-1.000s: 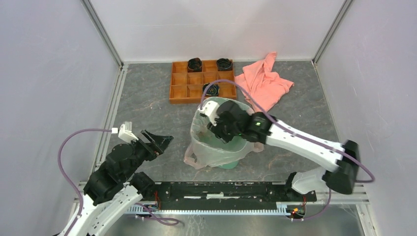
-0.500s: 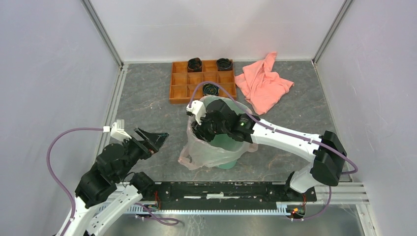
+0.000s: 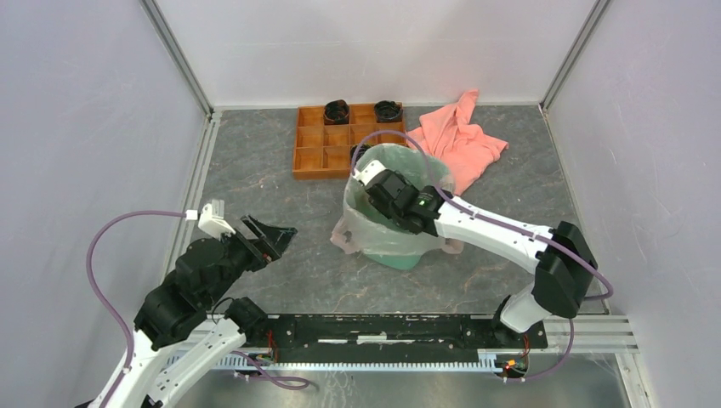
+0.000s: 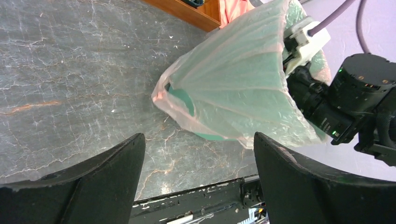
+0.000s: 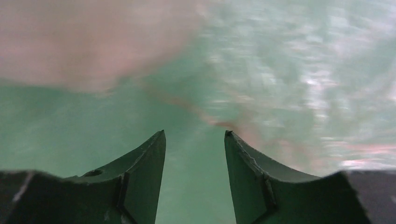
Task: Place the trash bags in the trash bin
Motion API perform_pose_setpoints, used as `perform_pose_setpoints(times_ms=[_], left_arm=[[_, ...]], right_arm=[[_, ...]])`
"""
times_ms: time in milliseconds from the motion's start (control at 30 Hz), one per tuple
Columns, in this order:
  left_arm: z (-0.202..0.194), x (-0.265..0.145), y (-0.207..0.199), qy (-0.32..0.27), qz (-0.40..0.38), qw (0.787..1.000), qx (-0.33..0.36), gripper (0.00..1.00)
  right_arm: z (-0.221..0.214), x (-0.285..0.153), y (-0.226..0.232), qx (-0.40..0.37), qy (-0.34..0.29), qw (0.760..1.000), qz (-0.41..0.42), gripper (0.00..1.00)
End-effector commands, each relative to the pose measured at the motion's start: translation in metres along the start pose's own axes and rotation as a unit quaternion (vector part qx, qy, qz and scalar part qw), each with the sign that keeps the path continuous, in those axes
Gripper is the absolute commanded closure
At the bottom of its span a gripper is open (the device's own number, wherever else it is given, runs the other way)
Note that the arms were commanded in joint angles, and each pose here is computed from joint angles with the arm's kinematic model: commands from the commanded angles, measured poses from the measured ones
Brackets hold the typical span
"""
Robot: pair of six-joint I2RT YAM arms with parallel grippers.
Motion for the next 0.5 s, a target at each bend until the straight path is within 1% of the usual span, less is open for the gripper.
perform_pose_setpoints(times_ms=[0,67,167,300,467], left_arm=[[0.016,-0.008,-0.018,-0.021,-0.035,0.999,0.015,0.08],[0.019,-0.010,-0.019,-0.025,-0.038,0.999,0.015,0.08],[0.025,-0.015,-0.023,-0.031,-0.043,0.998,0.025,0.05],[0.039,-0.028,-0.034,-0.042,-0.055,0.997,0.043,0.03],[0.065,-0.056,-0.052,-0.075,-0.089,0.991,0.065,0.00]], right_arm=[[0.022,-0.015,0.053,-0.021,-0.043,0.992,0.120,0.43],[0.025,-0.025,0.093,-0.016,-0.061,0.974,0.216,0.43],[0.030,-0.034,0.135,0.002,-0.086,0.947,0.310,0.42],[0.049,-0.045,0.175,-0.013,-0.106,0.913,0.394,0.42],[0.079,-0.075,0.221,-0.050,-0.151,0.856,0.492,0.42]])
Point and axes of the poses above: each gripper's point midway between its finger pads, its own x axis out along the fingers, its own y axis along the line the jaws close on, z = x × y, the point moved 3 cm from there along -x, back along the fingers, and after that the axes turned 4 degrees about x, right-handed, at the moved point
